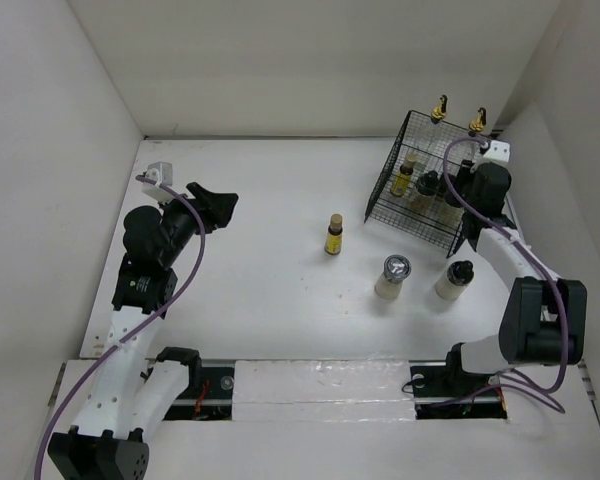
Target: Organize the condiment bottles
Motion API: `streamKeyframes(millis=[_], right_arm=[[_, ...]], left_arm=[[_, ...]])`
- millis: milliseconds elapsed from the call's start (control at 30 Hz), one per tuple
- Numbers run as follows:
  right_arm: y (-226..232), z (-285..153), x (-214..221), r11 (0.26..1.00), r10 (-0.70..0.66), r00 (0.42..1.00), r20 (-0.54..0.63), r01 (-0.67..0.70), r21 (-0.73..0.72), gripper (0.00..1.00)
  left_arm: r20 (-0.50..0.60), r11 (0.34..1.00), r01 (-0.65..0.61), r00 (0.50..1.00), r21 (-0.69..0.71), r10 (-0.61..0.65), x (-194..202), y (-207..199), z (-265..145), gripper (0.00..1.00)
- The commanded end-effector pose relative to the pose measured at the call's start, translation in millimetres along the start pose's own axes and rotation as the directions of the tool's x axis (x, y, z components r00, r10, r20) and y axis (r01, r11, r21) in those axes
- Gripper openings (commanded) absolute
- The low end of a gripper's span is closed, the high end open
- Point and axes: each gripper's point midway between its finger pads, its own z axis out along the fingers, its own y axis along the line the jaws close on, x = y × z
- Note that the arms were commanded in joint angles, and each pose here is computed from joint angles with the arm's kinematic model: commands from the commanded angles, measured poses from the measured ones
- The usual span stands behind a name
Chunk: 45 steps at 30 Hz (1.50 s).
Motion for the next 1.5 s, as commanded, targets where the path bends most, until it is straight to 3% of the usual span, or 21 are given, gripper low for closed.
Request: streamKeyframes(millis=[0,67,167,267,367,400,433,467,500,533,633,700,833,1000,1200,1233,1367,1433,1467], right_arm=[[9.3,-3.0,-51.6,0.999,0.032,0.992,0.121,-0.028,-0.030,0.46],[15.2,-16.3,-78.0,0.998,0.041,0.984,0.175,-0.033,-0.049,0.63],[27.1,-47.4,-109.7,0.995,0.055,0.968,0.245,-0.034,-0.091,0.76],[59.2,-83.4,-131.1,0.982,0.061,0.952,0.301,-0.004,-0.187,0.74],[127.3,-115.2,-127.3,0.908,0.062,0.950,0.305,0.073,-0.412,0.30],[145.5,-123.0,-120.9,0.882,0.061,0.953,0.298,0.088,-0.463,0.02],[169.6,-133.3,-112.8,0.832,0.046,0.957,0.287,0.122,-0.542,0.00],[204.5,-151.0,-102.3,0.763,0.031,0.958,0.285,0.161,-0.626,0.00],[221.5,-157.3,-91.9,0.729,0.011,0.961,0.275,0.180,-0.660,0.05],[238.4,-156.2,-74.0,0.702,-0.030,0.966,0.256,0.203,-0.682,0.31],[287.3,-169.8,-25.3,0.594,-0.113,0.969,0.219,0.243,-0.767,0.74],[303.5,-172.8,-5.2,0.566,-0.144,0.973,0.181,0.231,-0.792,0.79],[322.1,-175.3,33.4,0.528,-0.216,0.968,0.132,0.229,-0.817,0.79],[319.6,-162.9,60.3,0.590,-0.249,0.966,0.072,0.210,-0.780,0.78],[309.6,-147.4,73.0,0.660,-0.248,0.968,0.046,0.204,-0.723,0.71],[306.8,-145.8,76.8,0.668,-0.255,0.966,0.040,0.206,-0.715,0.66],[303.7,-138.5,84.3,0.695,-0.262,0.965,0.021,0.203,-0.690,0.66],[305.7,-136.7,85.1,0.695,-0.264,0.964,0.019,0.204,-0.690,0.61],[306.8,-137.8,85.6,0.689,-0.264,0.964,0.019,0.202,-0.696,0.45]], left_arm=[[0.058,1.000,-0.014,0.998,0.025,0.013,-13.9,-6.6,-1.4,0.61],[0.050,1.000,-0.011,0.999,0.019,0.010,-11.7,-5.2,-1.6,0.65],[0.045,1.000,-0.012,0.999,0.027,0.010,-10.8,-6.5,-1.8,0.71],[0.037,1.000,-0.009,0.999,0.022,0.008,-11.3,-5.6,2.2,0.72],[0.032,1.000,-0.009,0.999,0.030,0.008,-10.5,-6.9,2.0,0.66],[0.032,1.000,-0.009,0.999,0.030,0.008,-10.5,-6.9,2.0,0.63],[0.039,1.000,-0.009,0.999,0.020,0.008,-11.7,-5.2,2.3,0.59],[0.039,1.000,-0.009,0.999,0.019,0.008,-11.7,-5.2,2.3,0.47],[0.039,1.000,-0.009,0.999,0.019,0.008,-11.7,-5.2,2.3,0.43],[0.039,1.000,-0.009,0.999,0.019,0.008,-11.7,-5.2,2.3,0.40],[0.039,1.000,-0.009,0.999,0.019,0.008,-11.7,-5.2,2.3,0.35],[0.031,0.999,-0.009,0.999,0.031,0.008,-10.3,-7.2,1.9,0.35],[0.035,1.000,-0.009,0.999,0.025,0.008,-11.1,-6.1,2.1,0.39],[0.027,0.999,-0.009,1.000,0.035,0.008,-9.4,-7.9,1.7,0.46],[0.027,0.999,-0.008,1.000,0.032,0.008,-9.3,-7.9,-0.5,0.47],[0.032,1.000,-0.008,0.999,0.024,0.007,-10.2,-6.6,-0.3,0.47],[0.021,0.999,-0.008,1.000,0.039,0.007,-8.2,-8.2,1.9,0.47],[0.045,0.999,-0.014,0.999,0.036,0.012,-13.5,-10.0,-2.2,0.47],[0.045,0.999,-0.014,0.999,0.036,0.012,-13.6,-10.0,-2.2,0.47]])
